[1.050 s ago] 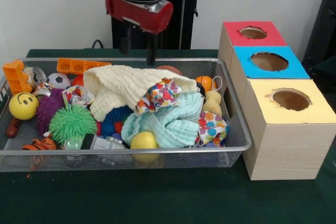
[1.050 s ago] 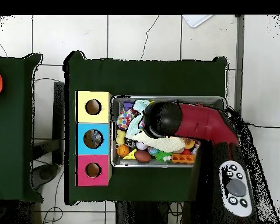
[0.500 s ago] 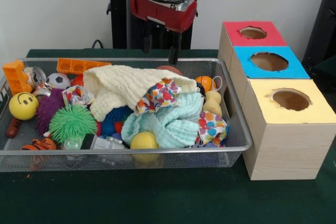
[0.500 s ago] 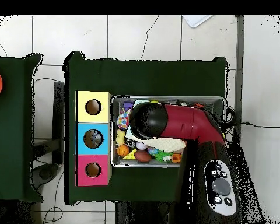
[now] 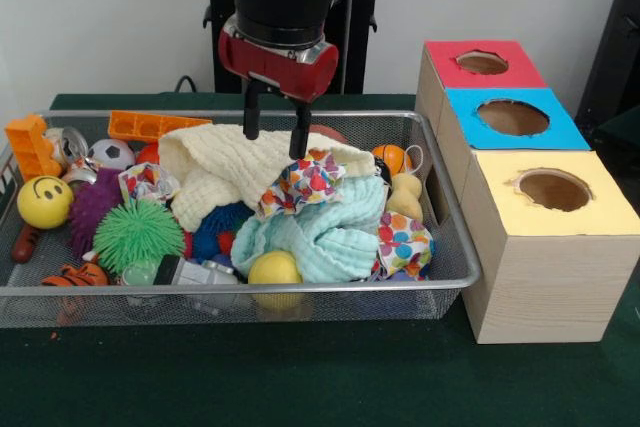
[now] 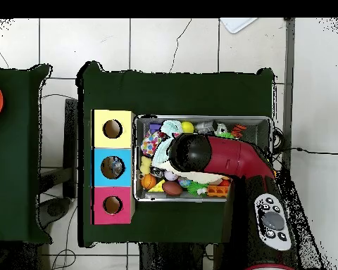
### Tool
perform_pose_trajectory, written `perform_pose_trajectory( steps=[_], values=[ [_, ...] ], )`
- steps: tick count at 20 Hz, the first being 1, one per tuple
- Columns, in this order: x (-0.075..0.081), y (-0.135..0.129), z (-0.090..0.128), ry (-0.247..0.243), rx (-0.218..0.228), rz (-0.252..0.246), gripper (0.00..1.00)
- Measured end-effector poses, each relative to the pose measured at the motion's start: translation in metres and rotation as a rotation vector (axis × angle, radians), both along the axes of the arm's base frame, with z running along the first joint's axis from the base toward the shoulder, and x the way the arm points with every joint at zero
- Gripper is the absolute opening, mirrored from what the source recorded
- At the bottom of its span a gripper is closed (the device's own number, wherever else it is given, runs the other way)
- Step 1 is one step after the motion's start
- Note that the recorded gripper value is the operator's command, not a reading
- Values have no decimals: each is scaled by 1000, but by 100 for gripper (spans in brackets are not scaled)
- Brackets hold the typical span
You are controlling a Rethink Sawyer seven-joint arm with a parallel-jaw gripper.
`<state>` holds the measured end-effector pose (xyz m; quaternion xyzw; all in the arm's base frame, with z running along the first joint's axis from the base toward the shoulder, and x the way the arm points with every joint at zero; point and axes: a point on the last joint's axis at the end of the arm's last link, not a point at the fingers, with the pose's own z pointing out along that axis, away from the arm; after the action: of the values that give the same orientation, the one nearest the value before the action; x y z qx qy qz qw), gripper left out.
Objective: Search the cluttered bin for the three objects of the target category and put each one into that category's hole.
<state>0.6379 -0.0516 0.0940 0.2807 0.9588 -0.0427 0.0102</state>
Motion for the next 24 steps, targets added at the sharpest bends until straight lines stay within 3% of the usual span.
perform_pose_trajectory(
  steps=[15, 24],
  values=[
    [-39, 0, -60, 96, 16, -20, 100],
    [-46, 0, -104, 42, 11, -13, 100]
  ],
)
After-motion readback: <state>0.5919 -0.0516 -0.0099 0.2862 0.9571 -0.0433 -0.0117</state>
